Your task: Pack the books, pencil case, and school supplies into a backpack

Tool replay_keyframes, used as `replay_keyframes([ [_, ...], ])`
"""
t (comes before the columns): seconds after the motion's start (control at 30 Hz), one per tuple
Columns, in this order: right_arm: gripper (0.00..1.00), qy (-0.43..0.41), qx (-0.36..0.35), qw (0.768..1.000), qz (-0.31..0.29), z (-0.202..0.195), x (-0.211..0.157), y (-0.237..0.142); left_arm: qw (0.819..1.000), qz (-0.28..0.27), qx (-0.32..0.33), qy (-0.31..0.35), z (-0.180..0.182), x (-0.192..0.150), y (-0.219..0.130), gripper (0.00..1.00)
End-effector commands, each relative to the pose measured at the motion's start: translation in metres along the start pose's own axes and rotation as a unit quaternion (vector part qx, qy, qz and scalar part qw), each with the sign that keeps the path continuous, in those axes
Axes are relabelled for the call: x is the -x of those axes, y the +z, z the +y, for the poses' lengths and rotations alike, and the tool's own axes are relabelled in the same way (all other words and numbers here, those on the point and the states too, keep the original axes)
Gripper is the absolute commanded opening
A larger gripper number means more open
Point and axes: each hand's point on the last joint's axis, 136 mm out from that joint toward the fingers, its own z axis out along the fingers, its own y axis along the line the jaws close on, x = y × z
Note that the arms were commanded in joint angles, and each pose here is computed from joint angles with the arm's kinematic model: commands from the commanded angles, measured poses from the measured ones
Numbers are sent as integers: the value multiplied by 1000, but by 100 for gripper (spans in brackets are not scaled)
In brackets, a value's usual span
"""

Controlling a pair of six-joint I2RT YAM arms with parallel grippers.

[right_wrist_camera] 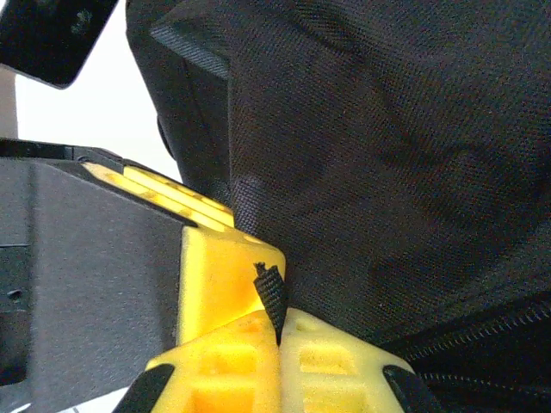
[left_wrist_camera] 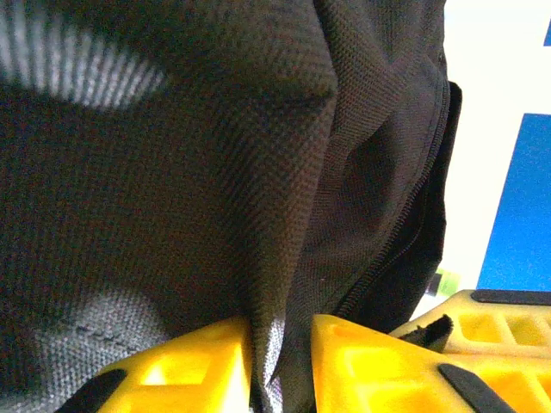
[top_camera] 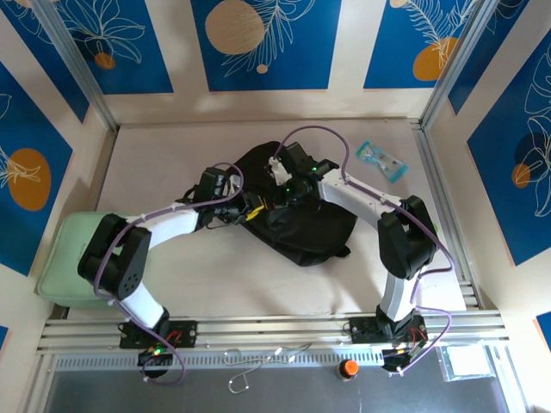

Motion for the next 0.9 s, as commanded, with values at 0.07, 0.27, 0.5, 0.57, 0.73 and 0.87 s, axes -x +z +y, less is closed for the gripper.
replay_keyframes([
  [0.07, 0, 14, -60, 998, -26, -25, 10, -10, 999, 20, 33, 26, 8, -6, 1, 0],
  [0.27, 0, 51, -200, 976, -71, -94, 44, -27, 998, 19, 55, 36, 24, -10, -2, 0],
  [0.5, 0, 111, -258, 952, -126, -156, 84, -51, 997, 15, 67, 42, 36, -13, -8, 0],
  [0.57, 0, 117, -271, 946, -136, -167, 92, -54, 996, 16, 71, 46, 37, -13, -9, 0],
  [0.73, 0, 165, -311, 926, -133, -197, 95, -60, 995, 11, 77, 59, 34, -4, -12, 0],
  [0.87, 0, 212, -309, 918, -130, -207, 86, -68, 993, -6, 89, 82, 27, 22, -12, 0],
])
